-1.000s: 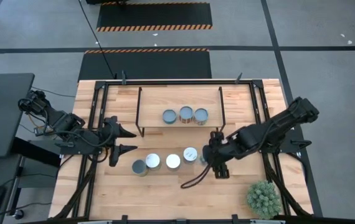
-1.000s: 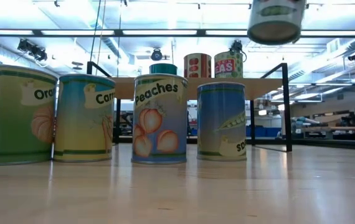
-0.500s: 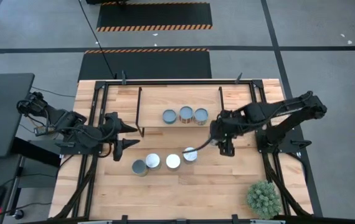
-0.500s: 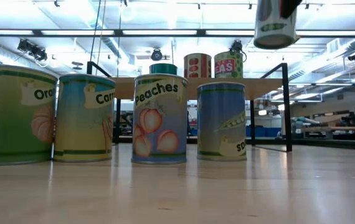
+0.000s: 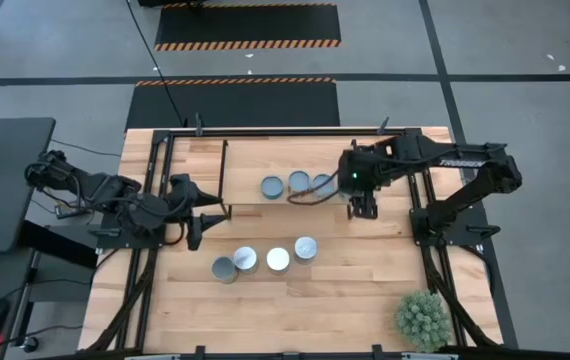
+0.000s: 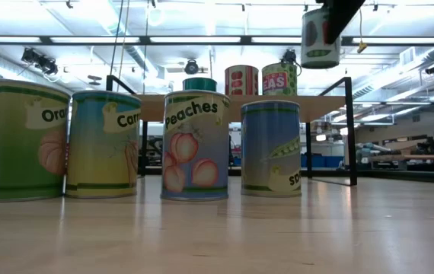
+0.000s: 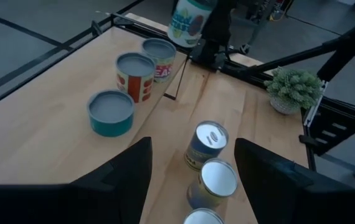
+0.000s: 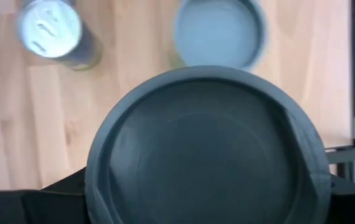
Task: Pick and place cans onto a shelf
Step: Put the canned mixed vegetables on the shelf
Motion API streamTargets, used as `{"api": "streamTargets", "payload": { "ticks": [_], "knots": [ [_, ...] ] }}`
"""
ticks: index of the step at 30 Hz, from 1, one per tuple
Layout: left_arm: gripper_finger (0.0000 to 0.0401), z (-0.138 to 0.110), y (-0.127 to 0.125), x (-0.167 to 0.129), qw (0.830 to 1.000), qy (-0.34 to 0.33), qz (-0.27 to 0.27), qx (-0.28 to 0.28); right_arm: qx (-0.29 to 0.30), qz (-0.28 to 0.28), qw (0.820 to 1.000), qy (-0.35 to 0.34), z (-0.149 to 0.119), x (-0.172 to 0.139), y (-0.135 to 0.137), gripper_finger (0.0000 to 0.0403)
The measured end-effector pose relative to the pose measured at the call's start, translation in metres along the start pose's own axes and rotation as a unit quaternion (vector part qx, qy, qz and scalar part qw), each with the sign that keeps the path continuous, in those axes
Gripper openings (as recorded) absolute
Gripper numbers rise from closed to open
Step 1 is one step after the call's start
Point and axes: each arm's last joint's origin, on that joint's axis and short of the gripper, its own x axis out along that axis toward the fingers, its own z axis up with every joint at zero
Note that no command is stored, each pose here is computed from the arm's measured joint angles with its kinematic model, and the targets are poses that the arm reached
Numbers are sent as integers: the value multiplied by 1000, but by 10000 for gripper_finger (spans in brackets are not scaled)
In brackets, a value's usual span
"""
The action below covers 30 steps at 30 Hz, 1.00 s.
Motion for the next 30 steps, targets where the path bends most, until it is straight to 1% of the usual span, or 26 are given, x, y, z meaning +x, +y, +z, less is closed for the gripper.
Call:
{"api": "streamTargets", "payload": {
  "ticks": [8,11,13,19,30],
  "knots": [
    [233,0,0,0,1000,6,-7,0,-1,-3,1000,5,0,3,-16,298],
    [233,0,0,0,1000,6,-7,1,2,7,1000,18,-3,12,-18,298],
    [233,0,0,0,1000,6,-7,1,3,16,999,30,-5,19,-18,298],
    [233,0,0,0,1000,7,-7,2,3,25,1000,4,-1,31,-17,298],
    [233,0,0,0,1000,9,-11,1,5,30,1000,2,-3,52,-14,299]
  ]
}}
